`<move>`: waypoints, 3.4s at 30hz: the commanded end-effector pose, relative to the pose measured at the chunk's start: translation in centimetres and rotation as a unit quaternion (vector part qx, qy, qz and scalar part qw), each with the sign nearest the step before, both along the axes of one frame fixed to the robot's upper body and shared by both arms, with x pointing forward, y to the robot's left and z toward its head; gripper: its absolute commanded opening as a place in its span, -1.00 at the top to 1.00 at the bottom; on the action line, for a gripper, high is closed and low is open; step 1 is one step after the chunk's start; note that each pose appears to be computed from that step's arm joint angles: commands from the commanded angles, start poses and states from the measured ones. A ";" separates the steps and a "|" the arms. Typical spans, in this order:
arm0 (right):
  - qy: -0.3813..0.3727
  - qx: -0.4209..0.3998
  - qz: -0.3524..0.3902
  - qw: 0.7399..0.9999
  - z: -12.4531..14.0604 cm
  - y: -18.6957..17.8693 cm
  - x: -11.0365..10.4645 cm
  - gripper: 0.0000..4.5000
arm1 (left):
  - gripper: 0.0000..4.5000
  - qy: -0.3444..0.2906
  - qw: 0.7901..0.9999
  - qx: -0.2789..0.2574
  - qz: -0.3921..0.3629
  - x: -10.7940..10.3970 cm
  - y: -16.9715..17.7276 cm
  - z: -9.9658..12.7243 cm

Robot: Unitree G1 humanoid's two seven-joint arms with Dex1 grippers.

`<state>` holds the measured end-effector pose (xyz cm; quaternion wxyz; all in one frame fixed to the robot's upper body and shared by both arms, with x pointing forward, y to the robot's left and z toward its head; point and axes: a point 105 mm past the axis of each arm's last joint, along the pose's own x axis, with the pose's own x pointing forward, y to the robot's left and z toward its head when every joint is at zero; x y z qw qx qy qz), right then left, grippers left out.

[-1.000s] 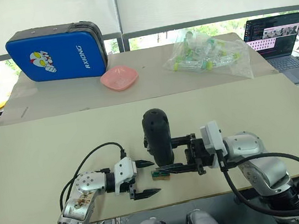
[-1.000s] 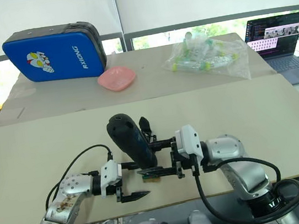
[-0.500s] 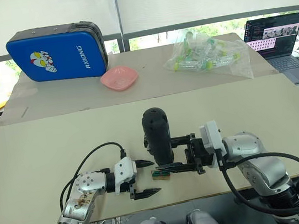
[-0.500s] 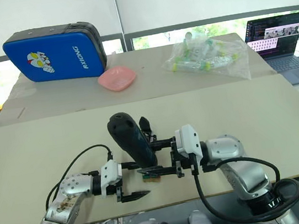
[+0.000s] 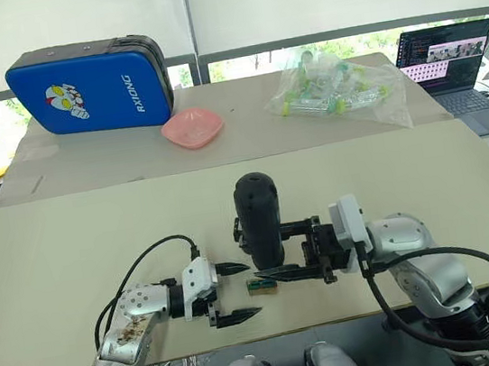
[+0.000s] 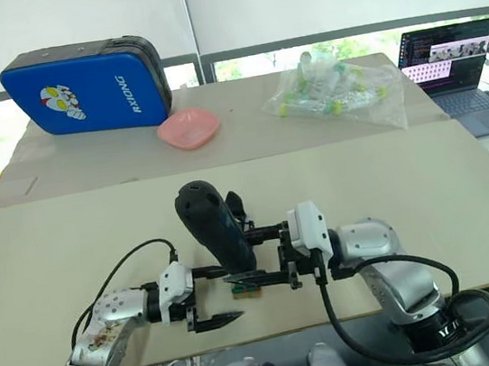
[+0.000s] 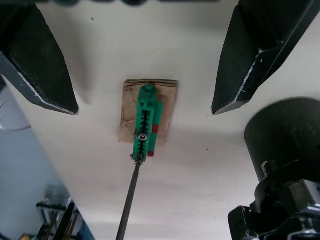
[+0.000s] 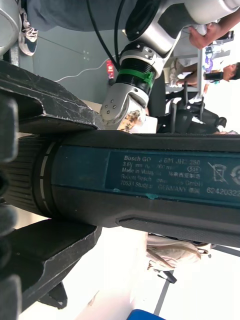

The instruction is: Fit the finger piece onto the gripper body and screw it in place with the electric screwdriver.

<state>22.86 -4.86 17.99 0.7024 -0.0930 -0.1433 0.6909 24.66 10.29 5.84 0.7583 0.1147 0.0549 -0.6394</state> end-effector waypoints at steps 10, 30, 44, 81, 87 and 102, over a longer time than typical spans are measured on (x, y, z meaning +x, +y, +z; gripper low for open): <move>-0.028 0.062 0.019 0.997 4.6 -0.4 -1.4 0.14 | -1.00 -0.011 0.999 -0.036 -0.008 -0.1 2.5 2.8; -0.051 0.079 -0.042 0.995 10.0 -4.2 0.5 0.14 | -1.00 -0.050 0.994 -0.095 0.029 2.4 6.4 10.2; -0.018 0.128 -0.081 0.988 11.4 -3.0 4.3 0.14 | -1.00 -0.049 0.993 -0.100 0.031 3.7 5.7 10.4; 0.025 0.107 -0.025 0.994 9.0 1.8 4.8 0.14 | -1.00 -0.056 0.998 -0.032 0.025 4.9 2.5 6.7; 0.027 0.103 -0.029 0.994 8.6 2.0 5.0 0.14 | -1.00 -0.053 0.998 -0.029 0.026 4.8 2.5 6.5; 0.024 0.098 -0.042 0.994 8.6 1.5 5.5 0.14 | -1.00 -0.053 0.998 -0.028 0.025 4.7 2.3 6.2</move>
